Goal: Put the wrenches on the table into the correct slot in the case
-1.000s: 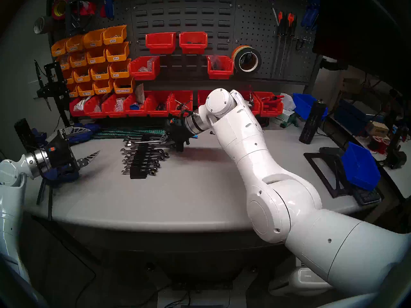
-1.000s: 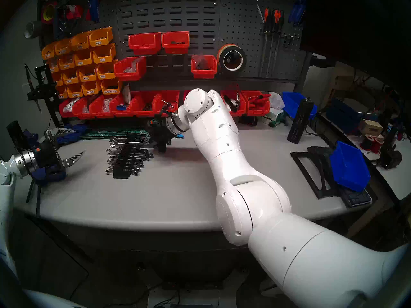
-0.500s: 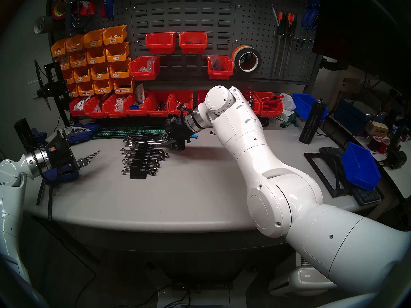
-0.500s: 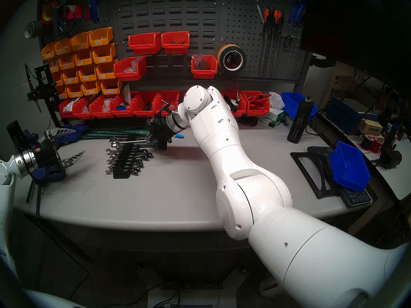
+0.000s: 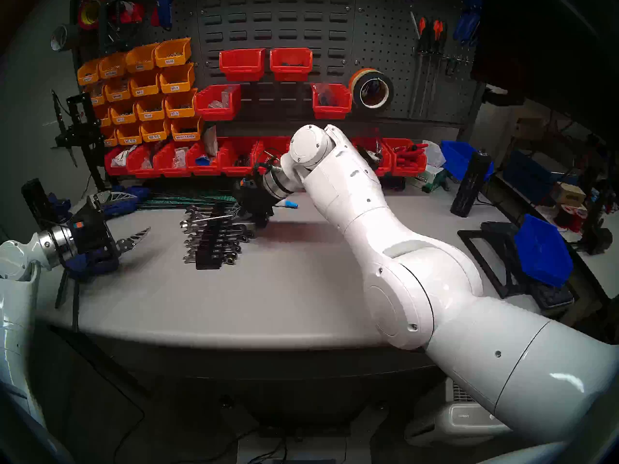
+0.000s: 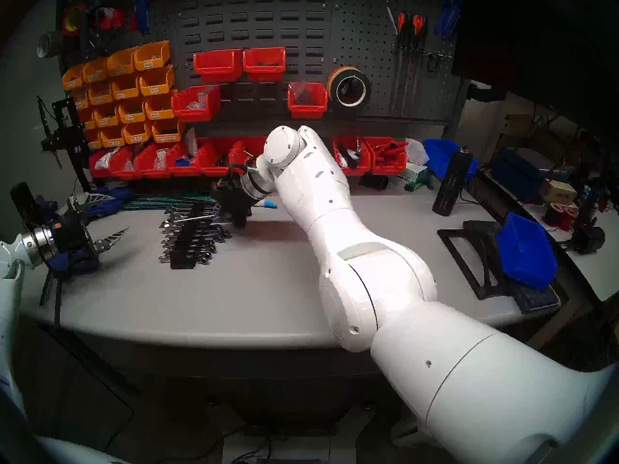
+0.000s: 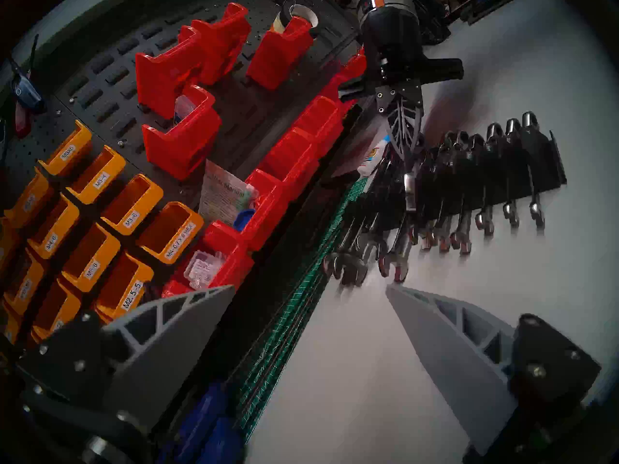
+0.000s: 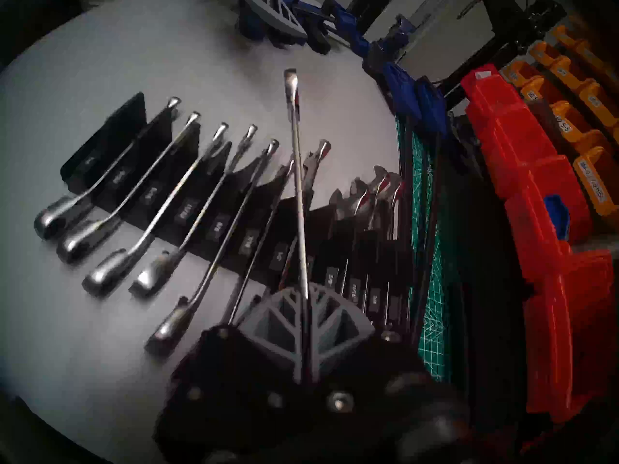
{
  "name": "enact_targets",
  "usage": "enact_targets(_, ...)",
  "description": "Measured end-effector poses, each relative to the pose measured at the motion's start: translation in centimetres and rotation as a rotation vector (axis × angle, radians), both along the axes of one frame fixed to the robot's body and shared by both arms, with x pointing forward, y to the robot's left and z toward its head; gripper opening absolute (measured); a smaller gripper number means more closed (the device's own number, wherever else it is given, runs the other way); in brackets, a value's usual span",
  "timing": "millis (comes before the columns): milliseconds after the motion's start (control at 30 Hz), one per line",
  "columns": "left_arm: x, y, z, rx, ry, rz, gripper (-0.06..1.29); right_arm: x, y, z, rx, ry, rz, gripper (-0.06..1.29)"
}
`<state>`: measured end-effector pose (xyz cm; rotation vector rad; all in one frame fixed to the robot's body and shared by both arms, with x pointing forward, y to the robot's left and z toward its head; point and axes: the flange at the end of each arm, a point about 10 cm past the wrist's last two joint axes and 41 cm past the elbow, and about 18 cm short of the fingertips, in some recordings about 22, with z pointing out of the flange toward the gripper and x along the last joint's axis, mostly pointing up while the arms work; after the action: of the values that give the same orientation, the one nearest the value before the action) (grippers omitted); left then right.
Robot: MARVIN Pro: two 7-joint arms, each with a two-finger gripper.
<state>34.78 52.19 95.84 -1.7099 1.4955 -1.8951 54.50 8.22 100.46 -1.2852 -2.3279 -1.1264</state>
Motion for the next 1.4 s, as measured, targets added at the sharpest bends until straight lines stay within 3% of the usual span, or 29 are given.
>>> enact_targets(133,0.0,0.0,0.0,0.001,0.001,0.000,1.24,-0.7,2.7,1.4,0.011,-0.014,0.004,-0.04)
enact_targets(400,0.0,0.0,0.0,0.002,0.001,0.000,1.24,-1.0,5.2,2.5,0.028,-0.018,-0.031,-0.04)
enact_targets(867,0.0,0.0,0.0,0.002,0.001,0.000,1.23,0.4,5.4,1.6,0.011,0.008,-0.114,-0.04)
enact_targets(1400,0.0,0.0,0.0,0.002,0.000,0.000,1.24,1.4,5.2,2.8,0.007,-0.023,-0.149,-0.04)
